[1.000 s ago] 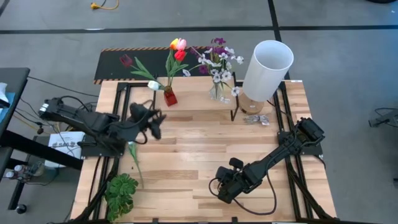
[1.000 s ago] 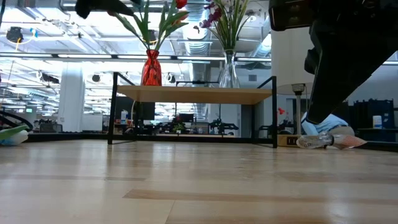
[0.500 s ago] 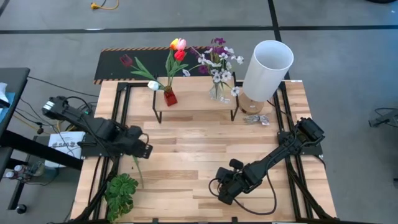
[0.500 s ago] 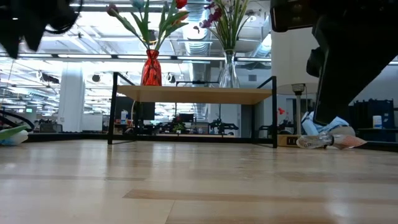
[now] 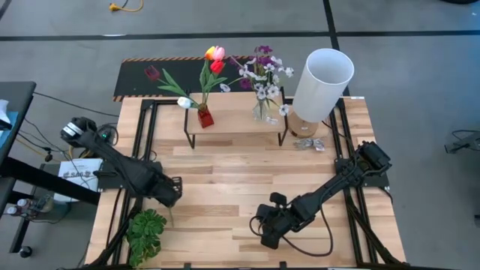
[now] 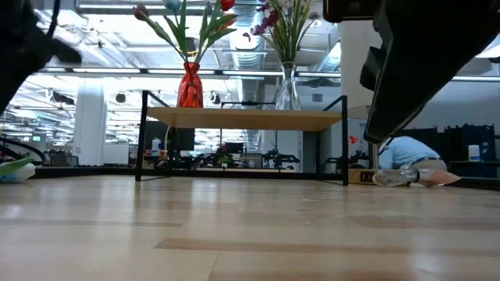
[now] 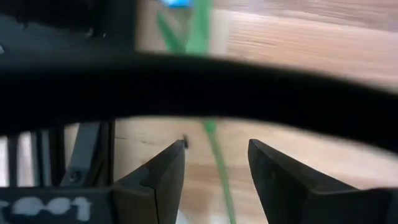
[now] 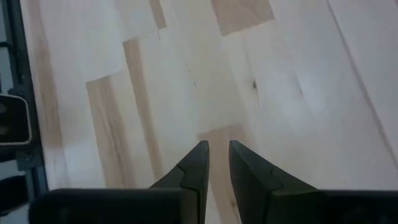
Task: Pick and place flowers into a vace then onto a shelf
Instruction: Put the white flower into the red vase on the shelf
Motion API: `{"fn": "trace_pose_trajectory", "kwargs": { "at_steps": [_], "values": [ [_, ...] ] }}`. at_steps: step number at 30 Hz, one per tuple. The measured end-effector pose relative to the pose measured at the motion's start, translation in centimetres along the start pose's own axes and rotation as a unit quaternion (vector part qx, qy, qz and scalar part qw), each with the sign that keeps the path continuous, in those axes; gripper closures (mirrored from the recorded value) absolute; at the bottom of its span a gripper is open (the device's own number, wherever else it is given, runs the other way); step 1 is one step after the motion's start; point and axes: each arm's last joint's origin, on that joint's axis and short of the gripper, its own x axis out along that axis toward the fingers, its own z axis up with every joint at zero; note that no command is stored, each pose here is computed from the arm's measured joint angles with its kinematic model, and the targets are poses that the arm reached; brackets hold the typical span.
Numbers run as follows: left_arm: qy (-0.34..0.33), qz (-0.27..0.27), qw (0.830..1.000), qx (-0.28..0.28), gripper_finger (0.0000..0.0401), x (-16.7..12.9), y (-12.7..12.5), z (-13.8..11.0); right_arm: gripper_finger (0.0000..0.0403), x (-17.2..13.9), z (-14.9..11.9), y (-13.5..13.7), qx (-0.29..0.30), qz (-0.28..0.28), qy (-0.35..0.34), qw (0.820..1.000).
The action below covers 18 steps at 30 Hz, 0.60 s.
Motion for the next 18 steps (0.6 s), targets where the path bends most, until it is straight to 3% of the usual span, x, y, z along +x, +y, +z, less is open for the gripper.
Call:
{"fn": "trace_pose_trajectory", "kwargs": {
  "at_steps": [9, 18],
  "values": [
    [0.033, -0.027, 0.999, -0.017, 0.0234, 4.9, 0.2, -0.3, 0.0349, 0.0, 0.1, -0.2, -0.018, -0.002, 0.003, 1.0],
    [0.038, -0.017, 0.999, -0.019, 0.0234, 7.2, 0.9, 0.1, 0.0349, 0.1, 0.1, -0.2, -0.017, -0.001, 0.002, 1.0]
  ]
}}
